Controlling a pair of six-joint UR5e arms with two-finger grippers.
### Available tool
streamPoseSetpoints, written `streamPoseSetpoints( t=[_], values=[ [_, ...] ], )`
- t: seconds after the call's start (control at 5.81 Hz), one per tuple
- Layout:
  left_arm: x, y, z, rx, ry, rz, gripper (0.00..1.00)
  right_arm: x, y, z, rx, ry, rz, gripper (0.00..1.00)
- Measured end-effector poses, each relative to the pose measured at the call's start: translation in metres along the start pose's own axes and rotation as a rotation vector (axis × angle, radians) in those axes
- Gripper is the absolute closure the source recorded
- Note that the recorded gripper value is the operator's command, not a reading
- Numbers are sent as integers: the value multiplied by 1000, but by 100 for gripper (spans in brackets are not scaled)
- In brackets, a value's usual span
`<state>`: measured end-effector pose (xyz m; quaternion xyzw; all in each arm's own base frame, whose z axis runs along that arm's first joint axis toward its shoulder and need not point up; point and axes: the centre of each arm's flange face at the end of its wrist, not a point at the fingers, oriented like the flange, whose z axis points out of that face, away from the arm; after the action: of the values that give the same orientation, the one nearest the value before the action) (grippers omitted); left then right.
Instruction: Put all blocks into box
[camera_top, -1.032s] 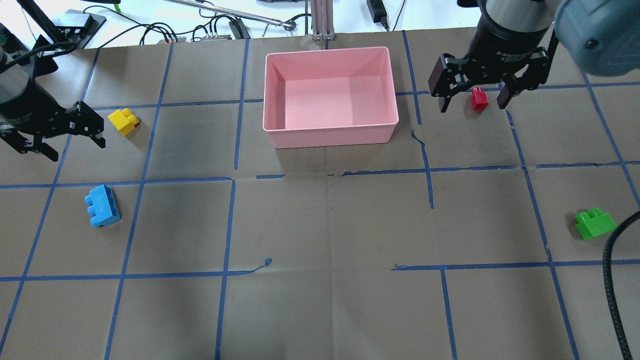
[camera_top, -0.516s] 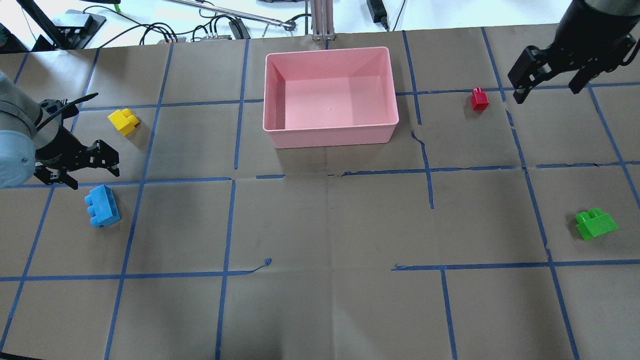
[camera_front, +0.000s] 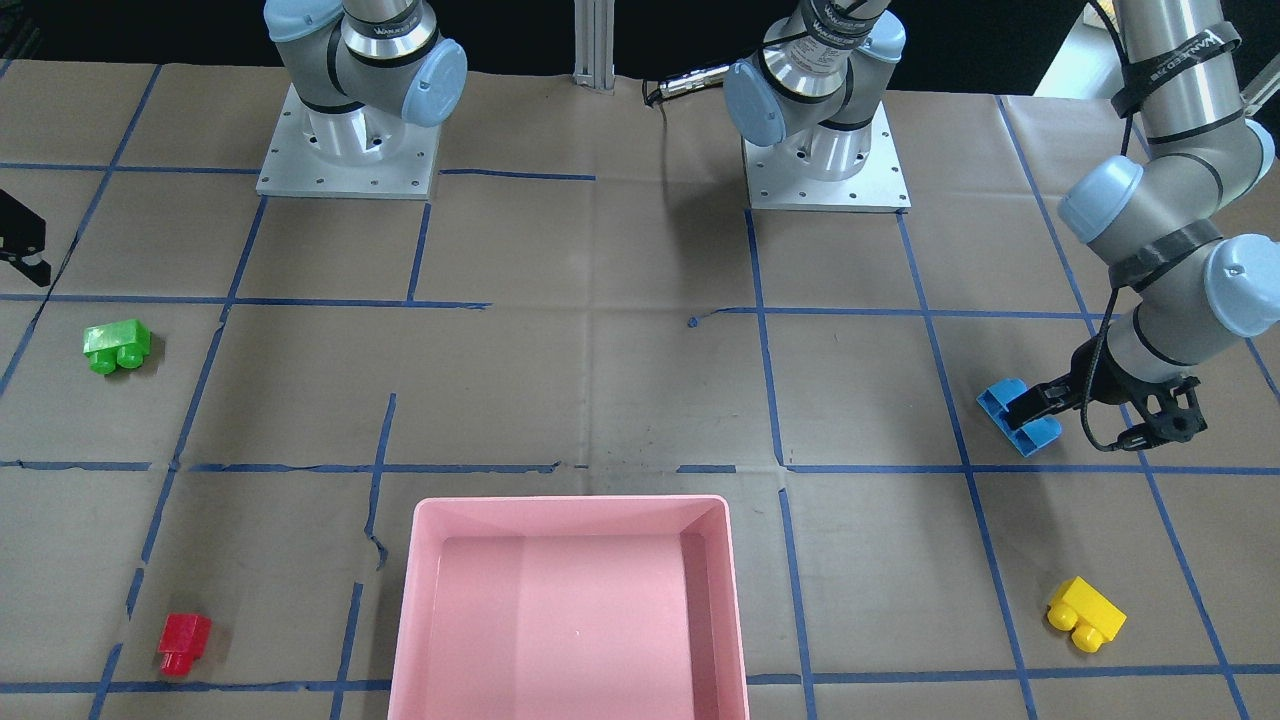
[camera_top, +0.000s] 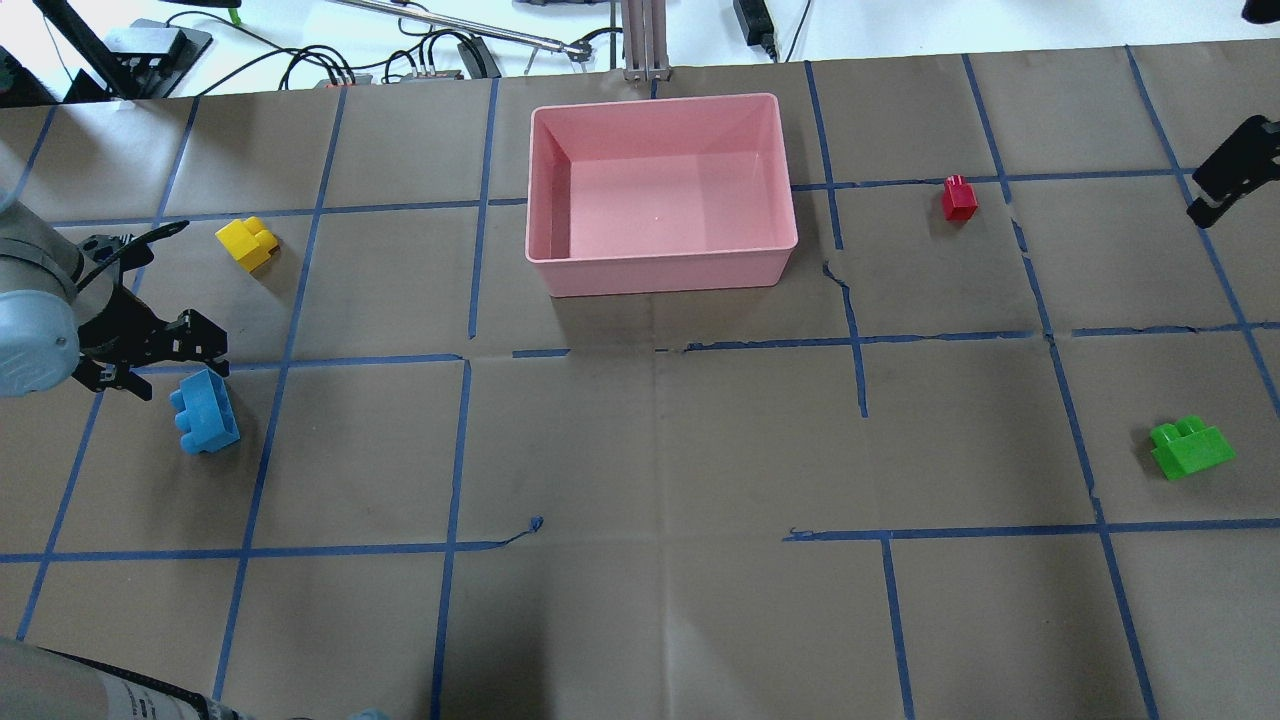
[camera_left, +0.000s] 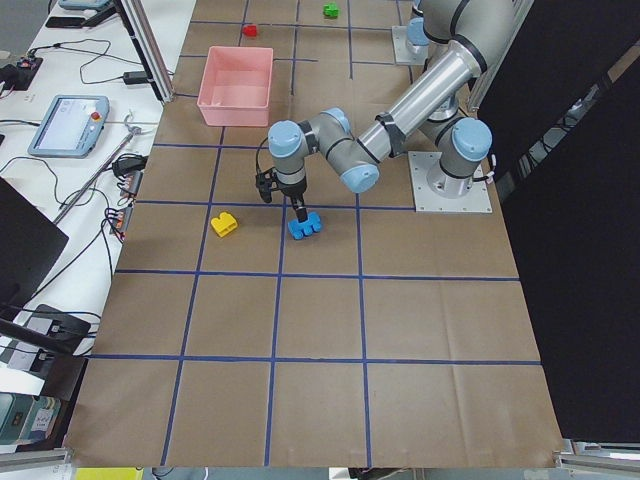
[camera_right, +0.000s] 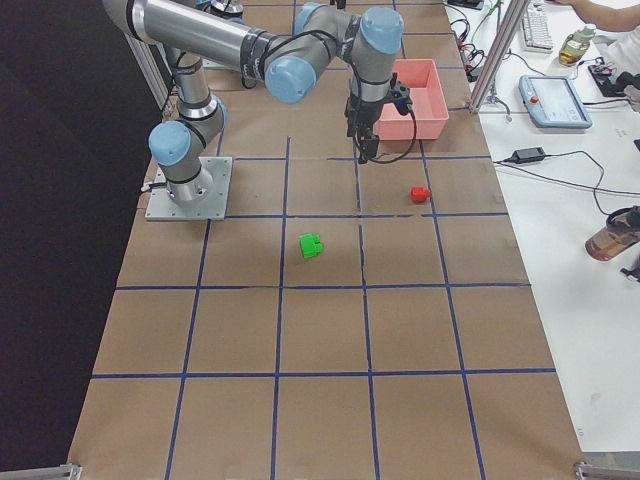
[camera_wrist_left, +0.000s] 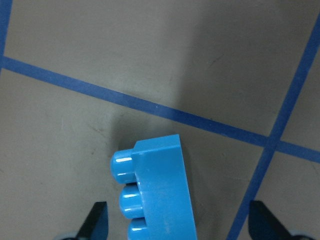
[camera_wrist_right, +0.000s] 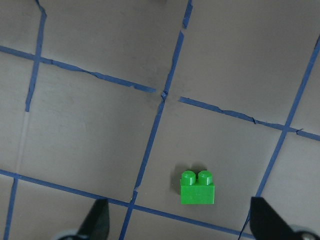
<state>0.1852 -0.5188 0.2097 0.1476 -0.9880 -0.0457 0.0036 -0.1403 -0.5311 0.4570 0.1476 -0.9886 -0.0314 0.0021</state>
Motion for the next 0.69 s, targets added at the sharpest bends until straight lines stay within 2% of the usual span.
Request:
streamPoseSetpoints(
  t=[0.34, 0.52, 0.69],
  values=[
    [-14, -3, 29, -54, 10, -13, 1, 60, 5, 59, -21, -27, -28, 0],
    [-20, -3, 35, -67, 8, -22, 9, 74, 13, 97, -21, -29, -30, 0],
    [-22, -2, 38, -74, 7, -25, 29, 73, 21, 139, -13, -16, -39, 0]
  ],
)
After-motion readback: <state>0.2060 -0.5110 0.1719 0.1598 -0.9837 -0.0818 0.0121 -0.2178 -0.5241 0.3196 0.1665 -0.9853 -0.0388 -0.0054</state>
